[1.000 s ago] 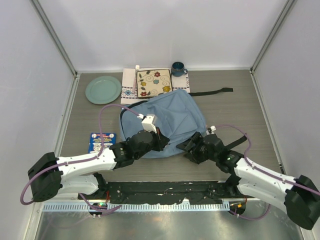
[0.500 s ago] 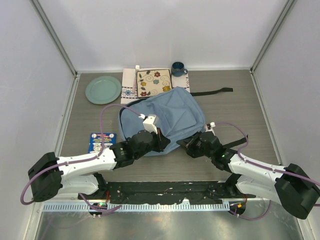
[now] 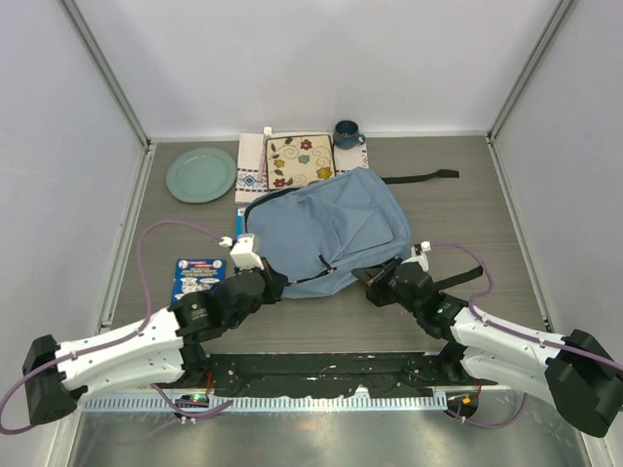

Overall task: Pack the student bag
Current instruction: Unzip the student bag at the center of the board.

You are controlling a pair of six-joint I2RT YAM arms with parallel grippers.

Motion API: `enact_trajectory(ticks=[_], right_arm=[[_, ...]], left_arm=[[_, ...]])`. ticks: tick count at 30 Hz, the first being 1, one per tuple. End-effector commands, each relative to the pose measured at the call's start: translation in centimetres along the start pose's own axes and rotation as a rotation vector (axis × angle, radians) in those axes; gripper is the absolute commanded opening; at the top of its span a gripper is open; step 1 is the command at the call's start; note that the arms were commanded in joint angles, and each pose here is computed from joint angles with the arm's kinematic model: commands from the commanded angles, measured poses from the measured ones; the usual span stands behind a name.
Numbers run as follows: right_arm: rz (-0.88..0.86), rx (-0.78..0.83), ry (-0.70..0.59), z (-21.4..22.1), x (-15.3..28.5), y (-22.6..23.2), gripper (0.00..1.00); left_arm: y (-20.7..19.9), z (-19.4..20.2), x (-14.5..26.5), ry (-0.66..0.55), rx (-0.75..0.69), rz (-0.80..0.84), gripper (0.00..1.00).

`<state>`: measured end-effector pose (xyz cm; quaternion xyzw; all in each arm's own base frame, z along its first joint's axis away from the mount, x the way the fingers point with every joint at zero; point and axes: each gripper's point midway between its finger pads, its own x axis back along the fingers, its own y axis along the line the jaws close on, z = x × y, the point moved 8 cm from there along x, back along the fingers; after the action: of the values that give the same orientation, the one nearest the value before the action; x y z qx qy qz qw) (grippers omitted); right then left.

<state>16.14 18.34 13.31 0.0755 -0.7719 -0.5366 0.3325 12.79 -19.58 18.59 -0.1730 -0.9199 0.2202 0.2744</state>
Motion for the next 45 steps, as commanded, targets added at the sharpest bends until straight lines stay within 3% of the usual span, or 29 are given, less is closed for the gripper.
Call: enact_trajectory(ticks=[1,4,7,10,11,14,22,26,34,45], right_arm=[[0.026,-0.001,-0.195,-2.2,-0.6,-0.4,0.01],[0.054,0.031,-0.207,-2.4,-0.7,-0.8,0.01],[0.055,0.105,-0.194,-2.4,-0.5,-0.7,0.01],[0.034,0.183,-0.107,-1.9,0.1,0.5,0.33],[0.030,0.218,-0.082,-1.8,0.4,0.8,0.48],[0.013,0.247,0.019,-1.2,2.3,1.6,0.66],[-0.130,-0.032,0.223,1.0,5.4,2.1,0.69],[-0.149,-0.026,0.257,2.5,5.1,4.3,0.69],[-0.149,-0.065,0.341,9.5,2.2,7.8,0.70],[-0.112,-0.225,0.211,10.9,-1.2,7.6,0.72]], left_arm=[[4.4,-0.2,2.0,-0.063,-0.026,-0.225,0.00],[5.8,-0.7,3.2,-0.088,-0.038,-0.293,0.00],[5.4,-1.3,3.6,-0.106,-0.038,-0.254,0.00],[4.0,-1.4,3.2,-0.085,-0.055,-0.154,0.00],[3.5,-1.3,3.0,-0.073,-0.058,-0.130,0.00],[2.1,-1.0,2.1,-0.029,-0.070,-0.075,0.00],[0.3,-1.0,1.2,-0.010,-0.079,0.001,0.00],[0.2,-1.3,1.5,-0.022,-0.075,0.010,0.00],[0.0,-1.7,1.8,-0.034,-0.075,0.028,0.00],[-0.1,-2.0,2.2,-0.044,-0.075,0.060,0.00]])
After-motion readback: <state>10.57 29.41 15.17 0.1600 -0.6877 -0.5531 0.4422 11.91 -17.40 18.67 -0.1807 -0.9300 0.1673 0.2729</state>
